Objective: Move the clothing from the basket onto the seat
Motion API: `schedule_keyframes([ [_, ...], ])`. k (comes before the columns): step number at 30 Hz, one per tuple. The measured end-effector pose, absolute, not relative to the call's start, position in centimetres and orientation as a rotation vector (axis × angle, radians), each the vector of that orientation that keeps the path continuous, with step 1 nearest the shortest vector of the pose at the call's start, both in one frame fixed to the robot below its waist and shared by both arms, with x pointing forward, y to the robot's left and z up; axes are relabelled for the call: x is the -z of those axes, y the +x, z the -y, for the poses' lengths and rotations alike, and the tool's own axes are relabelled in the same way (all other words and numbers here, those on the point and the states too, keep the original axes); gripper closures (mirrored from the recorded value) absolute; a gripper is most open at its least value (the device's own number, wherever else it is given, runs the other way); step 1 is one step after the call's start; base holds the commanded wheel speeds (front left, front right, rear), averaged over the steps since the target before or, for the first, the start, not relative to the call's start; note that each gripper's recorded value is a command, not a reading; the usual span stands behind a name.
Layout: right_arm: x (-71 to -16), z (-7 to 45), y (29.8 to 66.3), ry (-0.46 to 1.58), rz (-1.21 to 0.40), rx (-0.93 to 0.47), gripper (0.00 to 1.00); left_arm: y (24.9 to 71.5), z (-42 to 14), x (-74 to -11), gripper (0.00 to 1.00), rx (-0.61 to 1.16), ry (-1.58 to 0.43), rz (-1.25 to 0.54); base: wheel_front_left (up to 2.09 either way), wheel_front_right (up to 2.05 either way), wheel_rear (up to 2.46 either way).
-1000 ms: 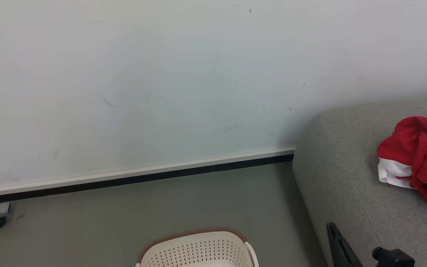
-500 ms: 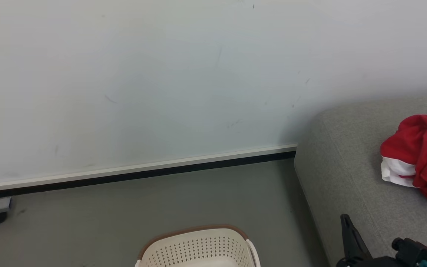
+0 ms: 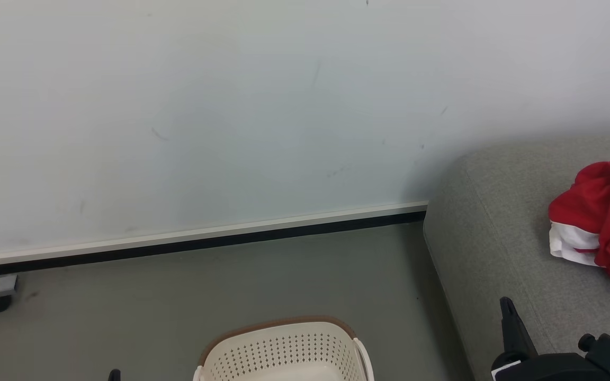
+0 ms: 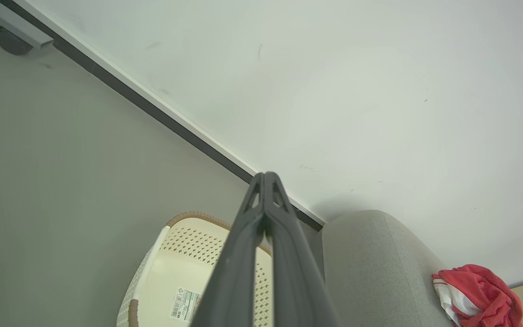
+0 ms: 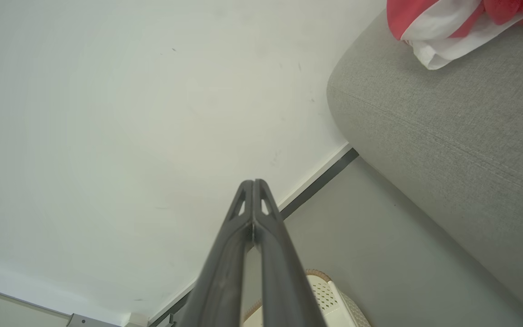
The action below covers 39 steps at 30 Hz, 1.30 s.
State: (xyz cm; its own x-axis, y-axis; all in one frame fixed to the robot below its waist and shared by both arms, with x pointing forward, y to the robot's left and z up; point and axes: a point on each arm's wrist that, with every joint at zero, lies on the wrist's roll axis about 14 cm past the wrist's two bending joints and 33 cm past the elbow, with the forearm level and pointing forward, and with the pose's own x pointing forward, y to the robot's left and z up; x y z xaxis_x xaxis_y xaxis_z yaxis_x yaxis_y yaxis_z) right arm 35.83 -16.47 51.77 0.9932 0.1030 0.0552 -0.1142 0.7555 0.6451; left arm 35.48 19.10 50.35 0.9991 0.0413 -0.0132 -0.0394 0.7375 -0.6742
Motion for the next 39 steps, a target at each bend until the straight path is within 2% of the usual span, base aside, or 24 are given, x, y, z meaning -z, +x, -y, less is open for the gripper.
schedule_keyframes([
  [39, -51.1, 18.9, 38.5, 1.166, -0.018, -0.021, 1.00, 38.4, -19.4, -50.3, 1.00, -0.040, -1.192, -0.031, 0.00, 0.00, 0.00],
])
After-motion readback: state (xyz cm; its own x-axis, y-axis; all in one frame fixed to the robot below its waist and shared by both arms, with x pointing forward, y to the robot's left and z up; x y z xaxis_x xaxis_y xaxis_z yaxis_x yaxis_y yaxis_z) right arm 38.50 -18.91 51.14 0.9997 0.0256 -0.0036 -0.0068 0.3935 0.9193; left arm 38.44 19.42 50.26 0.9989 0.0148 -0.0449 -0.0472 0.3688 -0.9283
